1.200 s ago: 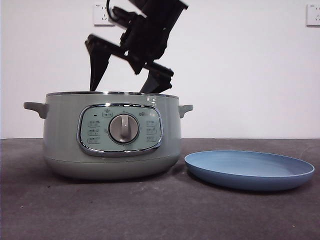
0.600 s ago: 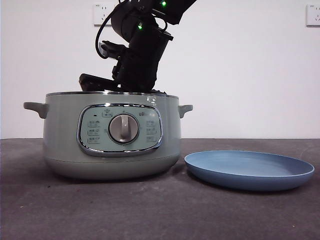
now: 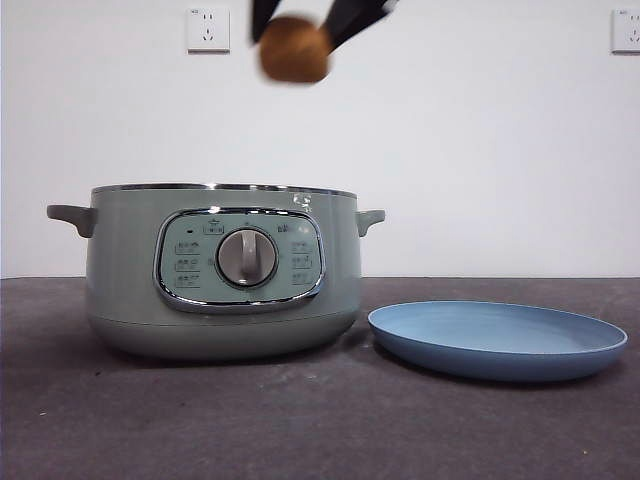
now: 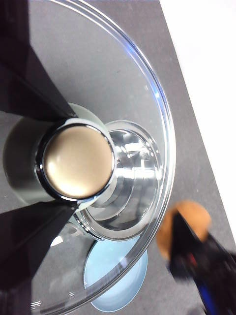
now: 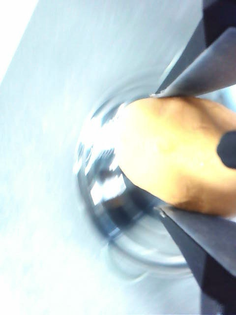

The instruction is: Take the potato out from the steamer,put the potato on the plate,close the lid

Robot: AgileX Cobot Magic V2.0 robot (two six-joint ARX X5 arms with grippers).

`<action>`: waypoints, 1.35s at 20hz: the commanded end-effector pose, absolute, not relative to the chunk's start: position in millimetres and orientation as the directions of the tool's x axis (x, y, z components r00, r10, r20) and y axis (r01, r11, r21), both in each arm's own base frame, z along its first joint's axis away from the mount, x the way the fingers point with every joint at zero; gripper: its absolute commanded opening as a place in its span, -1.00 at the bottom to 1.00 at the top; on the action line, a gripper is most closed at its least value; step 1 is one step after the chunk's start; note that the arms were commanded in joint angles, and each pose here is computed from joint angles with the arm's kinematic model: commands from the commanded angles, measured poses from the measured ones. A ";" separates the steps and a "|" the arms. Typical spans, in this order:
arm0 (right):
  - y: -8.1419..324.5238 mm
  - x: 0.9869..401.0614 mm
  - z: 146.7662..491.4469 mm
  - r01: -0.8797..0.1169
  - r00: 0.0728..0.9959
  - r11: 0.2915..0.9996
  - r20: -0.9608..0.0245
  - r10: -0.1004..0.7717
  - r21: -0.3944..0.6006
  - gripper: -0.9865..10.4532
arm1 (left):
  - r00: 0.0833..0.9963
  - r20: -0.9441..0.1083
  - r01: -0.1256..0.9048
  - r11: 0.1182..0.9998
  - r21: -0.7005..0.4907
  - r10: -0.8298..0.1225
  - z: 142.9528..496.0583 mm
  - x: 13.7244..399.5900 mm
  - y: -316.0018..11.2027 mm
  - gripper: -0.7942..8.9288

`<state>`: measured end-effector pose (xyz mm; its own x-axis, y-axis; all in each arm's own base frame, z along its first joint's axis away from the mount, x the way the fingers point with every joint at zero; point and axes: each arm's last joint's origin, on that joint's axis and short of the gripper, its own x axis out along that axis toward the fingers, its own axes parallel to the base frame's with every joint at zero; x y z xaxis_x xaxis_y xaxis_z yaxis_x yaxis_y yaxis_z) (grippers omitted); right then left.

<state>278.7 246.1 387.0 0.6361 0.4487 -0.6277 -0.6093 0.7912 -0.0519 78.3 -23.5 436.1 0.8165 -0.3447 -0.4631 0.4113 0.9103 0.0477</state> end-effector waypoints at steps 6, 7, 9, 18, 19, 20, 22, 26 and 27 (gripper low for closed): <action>163.3 251.6 407.1 -0.505 0.626 0.858 -0.723 0.291 -0.092 -0.86 | 0.805 -0.422 0.477 0.878 0.040 -0.417 441.0 92.6 -29.1 -0.86; 156.7 250.6 401.4 -0.492 0.623 0.866 -0.733 0.275 -0.093 -0.86 | 0.799 -0.418 0.488 0.872 0.035 -0.431 441.3 95.5 -30.3 -0.86; 144.0 249.8 381.1 -0.463 0.612 0.882 -0.753 0.242 -0.093 -0.86 | 0.799 -0.407 0.497 0.867 0.034 -0.442 442.5 97.4 -31.1 -0.86; 120.2 263.3 239.3 -0.408 0.553 0.912 -0.784 0.282 0.040 -0.86 | 0.787 -0.428 0.505 0.862 0.036 -0.443 440.3 110.3 -34.4 -0.86; 118.8 264.6 230.1 -0.402 0.557 0.915 -0.783 0.279 0.040 -0.86 | 0.786 -0.432 0.505 0.862 0.035 -0.443 439.8 112.1 -34.9 -0.86; 119.4 267.1 220.2 -0.400 0.555 0.915 -0.784 0.277 0.040 -0.86 | 0.782 -0.439 0.506 0.862 0.032 -0.442 439.0 114.6 -35.5 -0.86; 121.6 273.6 206.4 -0.398 0.549 0.916 -0.790 0.273 0.039 -0.86 | 0.779 -0.445 0.507 0.861 0.031 -0.442 438.3 117.5 -36.4 -0.86; 126.8 288.0 178.9 -0.390 0.521 0.920 -0.814 0.257 0.041 -0.86 | 0.777 -0.445 0.510 0.860 0.029 -0.446 438.1 120.6 -37.3 -0.86; 127.5 289.6 173.3 -0.390 0.509 0.920 -0.823 0.253 0.041 -0.86 | 0.773 -0.441 0.519 0.854 0.025 -0.457 438.2 122.8 -38.1 -0.86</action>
